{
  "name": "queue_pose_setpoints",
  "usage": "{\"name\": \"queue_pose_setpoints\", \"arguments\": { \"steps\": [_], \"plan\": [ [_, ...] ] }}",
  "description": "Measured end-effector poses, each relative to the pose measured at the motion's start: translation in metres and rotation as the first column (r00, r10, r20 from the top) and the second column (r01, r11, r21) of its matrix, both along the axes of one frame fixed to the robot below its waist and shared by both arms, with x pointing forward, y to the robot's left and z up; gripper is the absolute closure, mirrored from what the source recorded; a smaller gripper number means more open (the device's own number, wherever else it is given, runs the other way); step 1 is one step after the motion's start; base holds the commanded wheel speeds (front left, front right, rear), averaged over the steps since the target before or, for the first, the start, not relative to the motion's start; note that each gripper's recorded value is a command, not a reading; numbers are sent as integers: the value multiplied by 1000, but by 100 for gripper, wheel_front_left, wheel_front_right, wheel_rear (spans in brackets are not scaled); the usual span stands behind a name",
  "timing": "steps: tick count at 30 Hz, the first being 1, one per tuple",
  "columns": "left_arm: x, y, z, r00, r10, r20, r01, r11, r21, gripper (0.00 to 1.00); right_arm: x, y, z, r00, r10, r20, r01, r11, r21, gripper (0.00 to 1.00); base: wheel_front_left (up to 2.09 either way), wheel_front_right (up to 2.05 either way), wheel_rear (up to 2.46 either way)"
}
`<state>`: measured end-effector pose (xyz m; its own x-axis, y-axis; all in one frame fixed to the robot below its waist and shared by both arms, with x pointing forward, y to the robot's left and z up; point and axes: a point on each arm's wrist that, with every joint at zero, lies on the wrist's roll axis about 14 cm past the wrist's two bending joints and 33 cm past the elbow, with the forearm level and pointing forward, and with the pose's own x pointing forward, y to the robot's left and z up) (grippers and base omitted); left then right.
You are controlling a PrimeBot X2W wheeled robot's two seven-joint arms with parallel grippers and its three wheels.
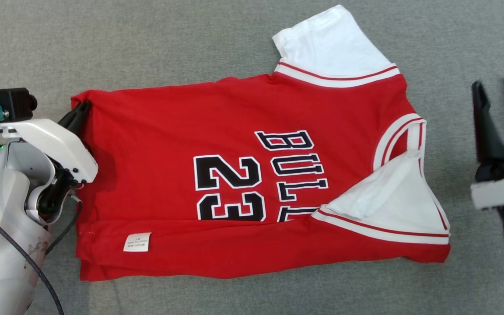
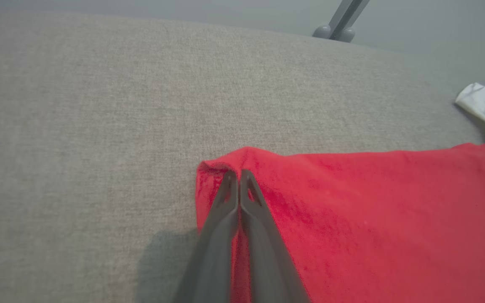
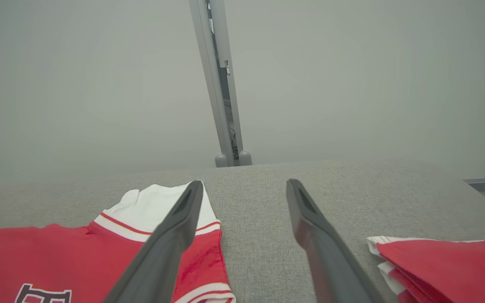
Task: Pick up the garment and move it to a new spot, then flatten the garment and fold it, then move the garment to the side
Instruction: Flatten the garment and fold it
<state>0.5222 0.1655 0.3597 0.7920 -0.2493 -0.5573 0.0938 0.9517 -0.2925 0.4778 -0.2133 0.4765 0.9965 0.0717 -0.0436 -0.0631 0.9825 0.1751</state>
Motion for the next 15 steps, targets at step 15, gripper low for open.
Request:
{"name": "queue_pose_setpoints", "arguments": {
  "steps": [15],
  "plan": [
    [18,-4,18,993,-32,110,30,999,19,100,127,25,11,981,170,-91,-176,983,-59,0,0,0,0]
  ]
}}
